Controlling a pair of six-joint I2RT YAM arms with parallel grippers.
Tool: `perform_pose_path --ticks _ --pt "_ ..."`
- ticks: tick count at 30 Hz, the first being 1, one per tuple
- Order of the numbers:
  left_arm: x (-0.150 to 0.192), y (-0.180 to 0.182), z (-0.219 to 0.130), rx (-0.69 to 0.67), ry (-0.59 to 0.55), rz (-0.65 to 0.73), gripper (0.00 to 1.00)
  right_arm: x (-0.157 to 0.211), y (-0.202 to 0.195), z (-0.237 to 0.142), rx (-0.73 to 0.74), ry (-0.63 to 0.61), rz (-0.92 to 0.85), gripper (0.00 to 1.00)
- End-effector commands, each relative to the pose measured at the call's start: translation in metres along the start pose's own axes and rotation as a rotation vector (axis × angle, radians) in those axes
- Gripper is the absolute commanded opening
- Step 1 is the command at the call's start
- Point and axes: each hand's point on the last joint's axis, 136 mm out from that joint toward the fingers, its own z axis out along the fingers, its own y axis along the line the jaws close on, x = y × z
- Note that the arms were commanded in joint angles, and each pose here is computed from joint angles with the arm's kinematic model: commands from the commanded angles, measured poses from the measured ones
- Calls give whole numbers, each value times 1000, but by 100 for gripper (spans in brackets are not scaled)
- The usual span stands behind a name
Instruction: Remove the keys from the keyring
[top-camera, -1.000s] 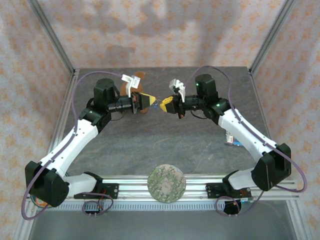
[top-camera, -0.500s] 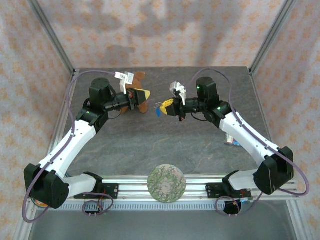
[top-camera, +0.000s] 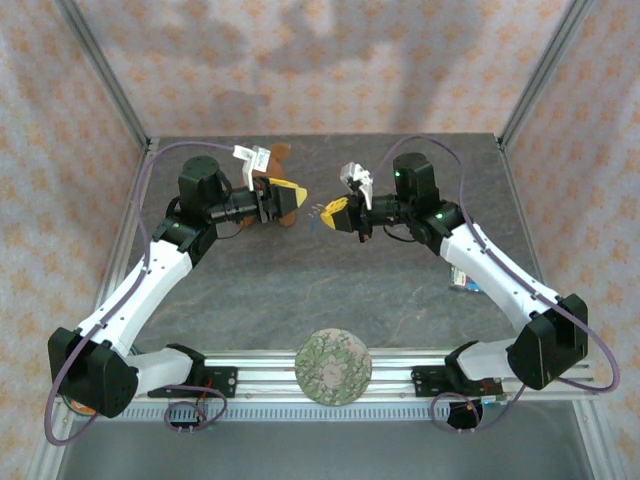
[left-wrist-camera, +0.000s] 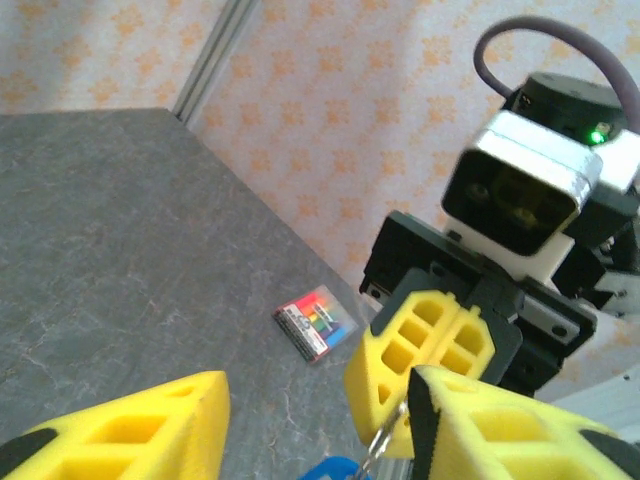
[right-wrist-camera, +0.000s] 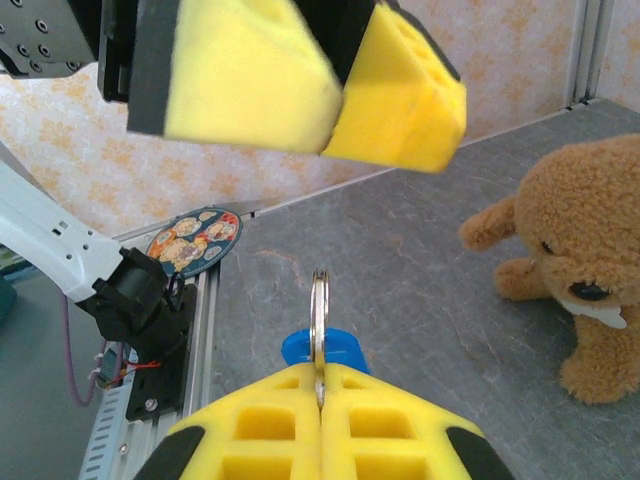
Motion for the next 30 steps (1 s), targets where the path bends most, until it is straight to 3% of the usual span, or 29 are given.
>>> perform_pose_path --ticks 1,13,19,27,30 --pt "4 -19 1 72 42 45 53 -22 5 -5 -27 -40 -18 0" --pt "13 -34 10 165 86 49 58 -28 2 -5 -45 -46 10 0" --pt "12 -36 13 181 96 47 42 -28 1 -4 -51 -45 14 0" --pt "10 -38 14 201 90 47 1 -23 0 -5 -37 -33 13 0" --pt "8 -39 14 201 79 46 0 -23 -1 -5 -26 -38 5 0"
